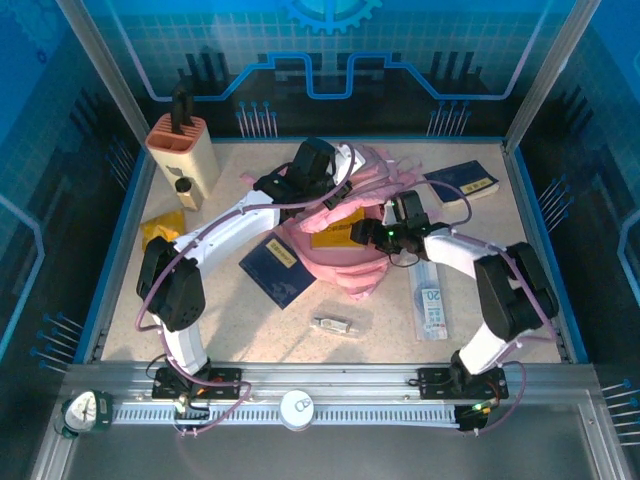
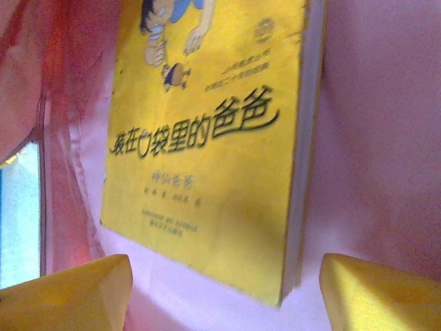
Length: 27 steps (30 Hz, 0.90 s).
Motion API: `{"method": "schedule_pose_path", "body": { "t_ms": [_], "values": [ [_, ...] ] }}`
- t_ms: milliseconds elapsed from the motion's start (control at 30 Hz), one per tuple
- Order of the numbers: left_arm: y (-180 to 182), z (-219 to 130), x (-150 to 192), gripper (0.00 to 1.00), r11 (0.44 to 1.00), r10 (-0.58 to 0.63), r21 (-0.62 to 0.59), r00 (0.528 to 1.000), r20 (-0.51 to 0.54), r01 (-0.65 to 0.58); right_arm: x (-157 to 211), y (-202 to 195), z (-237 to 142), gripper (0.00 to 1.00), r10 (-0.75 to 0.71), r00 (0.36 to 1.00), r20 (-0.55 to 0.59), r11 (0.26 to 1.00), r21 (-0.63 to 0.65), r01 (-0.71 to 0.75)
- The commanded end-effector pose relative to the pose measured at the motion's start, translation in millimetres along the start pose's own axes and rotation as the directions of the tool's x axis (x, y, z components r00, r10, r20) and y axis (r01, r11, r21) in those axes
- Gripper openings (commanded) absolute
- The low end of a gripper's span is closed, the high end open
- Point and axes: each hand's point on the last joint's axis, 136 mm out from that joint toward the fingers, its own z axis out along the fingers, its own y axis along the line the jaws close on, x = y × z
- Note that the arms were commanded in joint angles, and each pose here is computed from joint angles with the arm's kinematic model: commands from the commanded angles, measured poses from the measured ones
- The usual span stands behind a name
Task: Pack the student bag
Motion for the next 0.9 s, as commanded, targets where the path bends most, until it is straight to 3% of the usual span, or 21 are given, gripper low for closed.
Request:
{"method": "schedule_pose_path", "body": {
  "t_ms": [0,100,200,467,633,733,867],
  "values": [
    [21.5,-41.9,-66.0,0.00,0.998,0.001,-0.062,0.972,0.234,0.014,33.6,-19.0,-11.4,0.69,-0.067,0.996,-0.054,0.989,0.130,0.074],
    [21.0,-40.2,-67.0,0.00,0.998,-0.005,-0.056,0.971,0.238,0.019,49.1,-14.0,-0.1,0.57,-0.065,0.994,-0.086,0.992,0.100,0.073],
    [20.5,-38.7,-66.7,0.00,0.999,-0.010,-0.050,0.973,0.231,0.022,53.6,-7.5,16.2,0.39,-0.066,0.993,-0.096,0.995,0.073,0.073],
    [15.8,-32.7,-64.1,0.00,0.999,-0.021,-0.029,0.975,0.222,0.028,-10.5,4.2,32.5,0.14,-0.151,0.979,0.135,0.986,0.088,0.140],
    [17.6,-31.5,-60.9,0.00,0.999,-0.010,-0.042,0.978,0.210,0.019,-47.7,-5.2,30.5,0.11,-0.154,0.965,0.211,0.982,0.139,0.127],
    [20.7,-31.7,-59.5,0.00,0.998,0.003,-0.062,0.979,0.202,0.010,-40.9,-7.0,23.1,0.13,-0.171,0.965,0.198,0.978,0.151,0.143],
    [22.4,-24.0,-57.2,0.00,0.997,-0.005,-0.069,0.980,0.198,0.019,-16.4,4.0,6.6,0.23,-0.217,0.961,0.175,0.976,0.073,0.207]
  ]
}}
